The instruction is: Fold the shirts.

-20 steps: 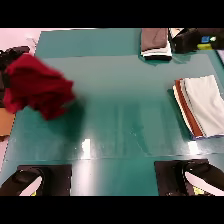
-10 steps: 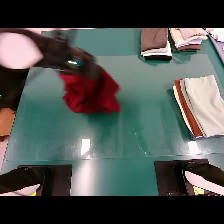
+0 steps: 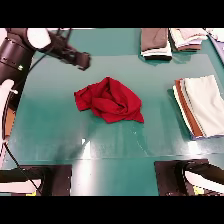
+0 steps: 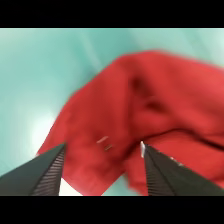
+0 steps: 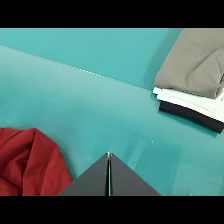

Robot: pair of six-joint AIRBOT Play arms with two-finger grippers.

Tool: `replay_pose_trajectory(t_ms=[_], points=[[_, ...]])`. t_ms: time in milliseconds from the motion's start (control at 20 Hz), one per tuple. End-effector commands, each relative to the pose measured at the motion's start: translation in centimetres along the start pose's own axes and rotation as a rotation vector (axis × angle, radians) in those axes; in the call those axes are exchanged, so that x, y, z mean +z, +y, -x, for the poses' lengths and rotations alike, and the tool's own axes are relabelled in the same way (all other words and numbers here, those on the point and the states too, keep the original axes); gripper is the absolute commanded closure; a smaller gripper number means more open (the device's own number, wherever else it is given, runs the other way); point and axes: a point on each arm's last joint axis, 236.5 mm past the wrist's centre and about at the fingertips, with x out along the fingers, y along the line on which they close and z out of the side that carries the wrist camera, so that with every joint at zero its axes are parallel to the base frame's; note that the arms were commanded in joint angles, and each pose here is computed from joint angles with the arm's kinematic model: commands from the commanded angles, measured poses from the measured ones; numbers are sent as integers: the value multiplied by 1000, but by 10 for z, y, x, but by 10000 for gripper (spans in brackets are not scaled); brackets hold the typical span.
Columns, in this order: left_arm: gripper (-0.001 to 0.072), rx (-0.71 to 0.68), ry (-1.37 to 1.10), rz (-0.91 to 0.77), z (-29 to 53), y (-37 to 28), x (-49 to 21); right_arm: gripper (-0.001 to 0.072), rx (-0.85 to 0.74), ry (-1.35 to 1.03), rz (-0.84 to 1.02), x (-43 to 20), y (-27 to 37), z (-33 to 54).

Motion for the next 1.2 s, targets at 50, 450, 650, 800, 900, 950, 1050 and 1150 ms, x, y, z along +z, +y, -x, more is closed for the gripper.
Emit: replay_pose_trajectory(t_ms=[50, 450, 650, 800, 900, 950, 1050, 1150], points=[[155, -22, 156, 351, -58, 85, -70, 694, 0, 3, 0, -1, 0, 0], [155, -157, 327, 607, -152, 62, -156, 694, 2, 15, 0, -3, 1, -1], [176, -186, 225, 667, -163, 62, -132, 694, 3, 23, 0, -5, 1, -1], [355, -177, 204, 657, -164, 66, -128, 694, 4, 80, -5, -20, 1, -3], [547, -173, 188, 652, -165, 68, -125, 694, 4, 151, -17, -45, 0, -14], [683, -178, 184, 620, -163, 67, -124, 694, 2, 205, -23, -65, -2, -21], [685, -177, 169, 575, -155, 68, -116, 693, 25, 339, -70, -115, -3, -38], [685, -179, 138, 505, -141, 68, -100, 693, 82, 491, -182, -177, -4, -56]])
